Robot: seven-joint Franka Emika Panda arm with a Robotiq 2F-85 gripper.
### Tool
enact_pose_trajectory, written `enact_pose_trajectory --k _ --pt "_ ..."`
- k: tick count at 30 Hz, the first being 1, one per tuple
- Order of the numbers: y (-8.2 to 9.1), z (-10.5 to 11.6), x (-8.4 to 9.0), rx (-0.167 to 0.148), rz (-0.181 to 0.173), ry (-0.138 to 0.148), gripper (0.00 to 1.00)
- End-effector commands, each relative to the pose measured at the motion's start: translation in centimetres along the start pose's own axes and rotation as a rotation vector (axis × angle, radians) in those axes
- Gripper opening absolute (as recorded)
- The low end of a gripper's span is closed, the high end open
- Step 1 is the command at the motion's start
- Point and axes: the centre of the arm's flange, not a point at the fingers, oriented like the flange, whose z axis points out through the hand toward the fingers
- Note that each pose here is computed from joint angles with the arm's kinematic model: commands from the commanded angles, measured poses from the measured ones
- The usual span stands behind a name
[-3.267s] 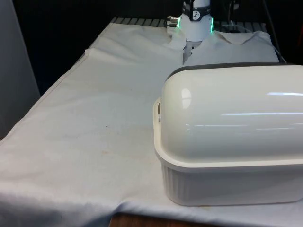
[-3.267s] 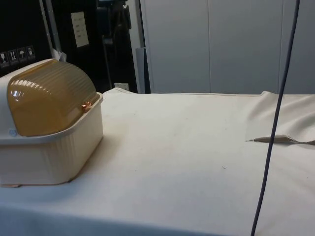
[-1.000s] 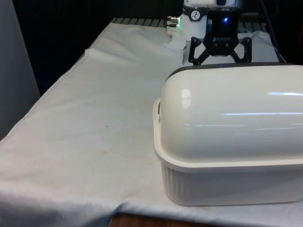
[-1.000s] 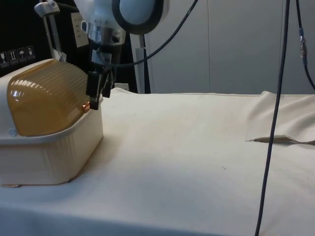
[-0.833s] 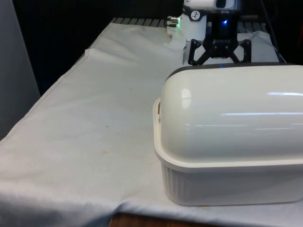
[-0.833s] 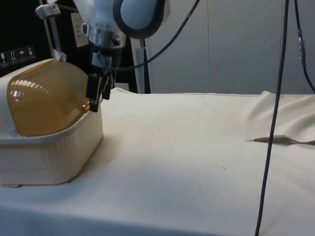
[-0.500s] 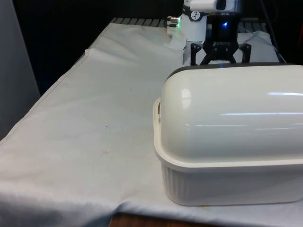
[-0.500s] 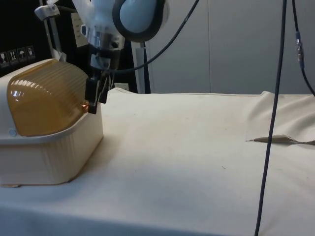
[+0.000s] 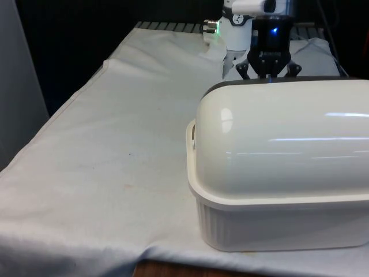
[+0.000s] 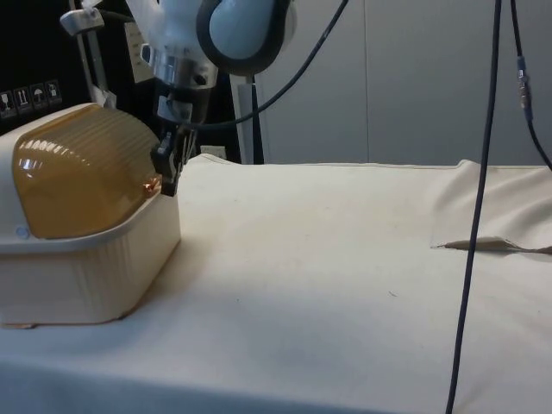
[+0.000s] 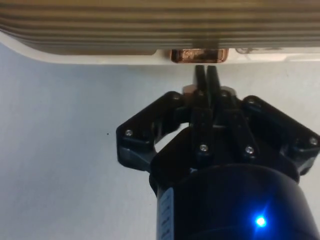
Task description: Open the lid, then close it.
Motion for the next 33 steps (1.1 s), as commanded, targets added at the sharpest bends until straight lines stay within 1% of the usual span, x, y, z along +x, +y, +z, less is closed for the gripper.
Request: enact_pose_trajectory --k 1,2,6,9,10,11,13,17,19,20,21,22,26,27,30,31,32,33 --pt "-0.21 -0.13 0.24 0.004 0.001 0.008 0.04" --pt "-0.26 -0.19 0.28 0.005 0.002 0.007 0.00" --pt "-0.53 -0.25 0.40 0.010 0.004 0.003 0.00" --pt "-0.77 -0.31 0.41 0.018 0.009 -0.005 0.00" --pt "-0.45 -0.26 0.36 0.006 0.004 0.000 0.00" --pt "-0.76 -0.30 0.40 0.019 0.009 -0.006 0.00" --pt "-0.85 -0.35 0.41 0.023 0.009 -0.006 0.00" --pt "-0.75 -0.33 0.28 0.020 0.008 -0.012 0.00" --pt "-0.76 -0.27 0.21 0.020 0.007 -0.021 0.00" --pt "-0.76 -0.21 0.15 0.020 0.007 -0.033 0.00" --pt "-0.55 -0.11 0.20 0.009 0.006 -0.024 0.00" --pt "-0.77 -0.21 0.16 0.020 0.006 -0.038 0.00" --pt "-0.78 -0.17 0.14 0.020 0.005 -0.061 0.00" --pt "-0.85 -0.12 0.12 0.020 0.006 -0.073 0.00" --pt "-0.91 -0.26 0.22 0.021 0.006 -0.084 0.00" --pt "-0.73 -0.12 0.24 0.011 0.004 -0.078 0.00" --pt "-0.91 -0.30 0.22 0.021 0.006 -0.088 0.00" --pt "-0.92 -0.32 0.25 0.020 0.006 -0.091 0.00"
